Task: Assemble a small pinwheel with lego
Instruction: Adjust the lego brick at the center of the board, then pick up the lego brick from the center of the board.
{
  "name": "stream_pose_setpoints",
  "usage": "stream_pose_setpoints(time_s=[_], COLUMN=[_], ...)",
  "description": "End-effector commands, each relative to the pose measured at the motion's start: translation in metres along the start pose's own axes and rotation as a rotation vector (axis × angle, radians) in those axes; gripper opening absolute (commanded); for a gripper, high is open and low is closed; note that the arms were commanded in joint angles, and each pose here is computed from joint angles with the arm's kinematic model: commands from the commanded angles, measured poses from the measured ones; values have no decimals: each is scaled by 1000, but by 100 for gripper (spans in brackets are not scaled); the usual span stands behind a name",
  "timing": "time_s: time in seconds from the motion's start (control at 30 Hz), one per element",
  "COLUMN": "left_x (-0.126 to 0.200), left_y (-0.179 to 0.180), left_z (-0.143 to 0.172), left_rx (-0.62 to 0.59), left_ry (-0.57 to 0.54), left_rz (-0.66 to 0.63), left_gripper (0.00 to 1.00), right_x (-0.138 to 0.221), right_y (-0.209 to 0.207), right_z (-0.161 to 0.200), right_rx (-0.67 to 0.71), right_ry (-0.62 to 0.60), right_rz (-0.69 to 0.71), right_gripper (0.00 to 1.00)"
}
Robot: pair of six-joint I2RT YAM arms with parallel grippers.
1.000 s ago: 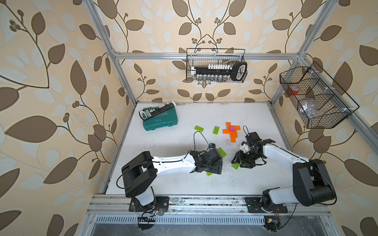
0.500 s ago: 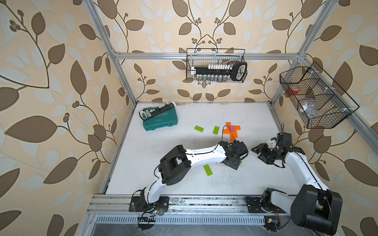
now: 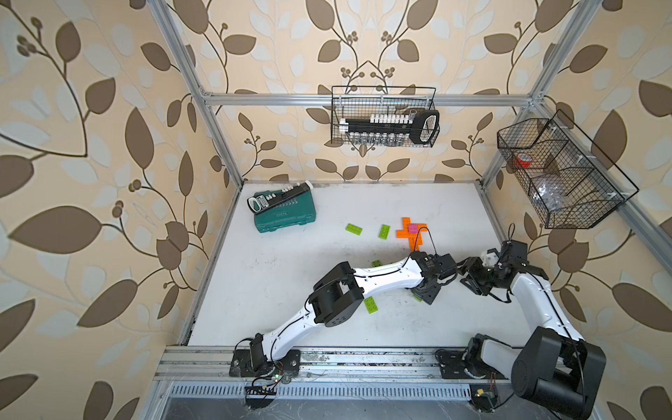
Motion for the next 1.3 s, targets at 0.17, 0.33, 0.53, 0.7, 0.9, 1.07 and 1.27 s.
stream_pose_setpoints(time_s=[0.17, 0.33, 0.53, 0.7, 0.9, 1.07, 1.27], left_x=[-6, -10, -9, -3, 26, 78, 137], left_y=[-10, -11, -6, -5, -2, 17, 65], left_z=[14, 25, 35, 34, 22, 6, 1], left_rx=[-51, -56, -35, -25, 18, 118, 267], left_ry=[64, 81, 87, 70, 15, -85, -206], left_rz=[10, -9, -6, 0, 55, 211, 398], left_gripper=[54, 46, 34, 27, 20, 16, 13], right_x=[0, 1, 2, 4, 9, 9, 2], right_y=[-2, -3, -5, -5, -5, 10, 78], right_z=[6, 5, 6, 7, 8, 13, 36], right_rx=[10, 19, 25, 34, 51, 86, 267], right_ry=[17, 5, -1, -10, -37, -57, -51], right_rz=[-1, 11, 23, 28, 35, -41, -248], right_gripper=[57, 56, 56, 56, 56, 56, 59])
Point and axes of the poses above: each gripper's point midway between its finger pads, its own x axis back along the fingers, its own y axis along the line the jaws close on, z = x × y, the point moved 6 cm from there along x, back along the fingers, and after that the axes turned 5 degrees about x, right-handed, at the moved point
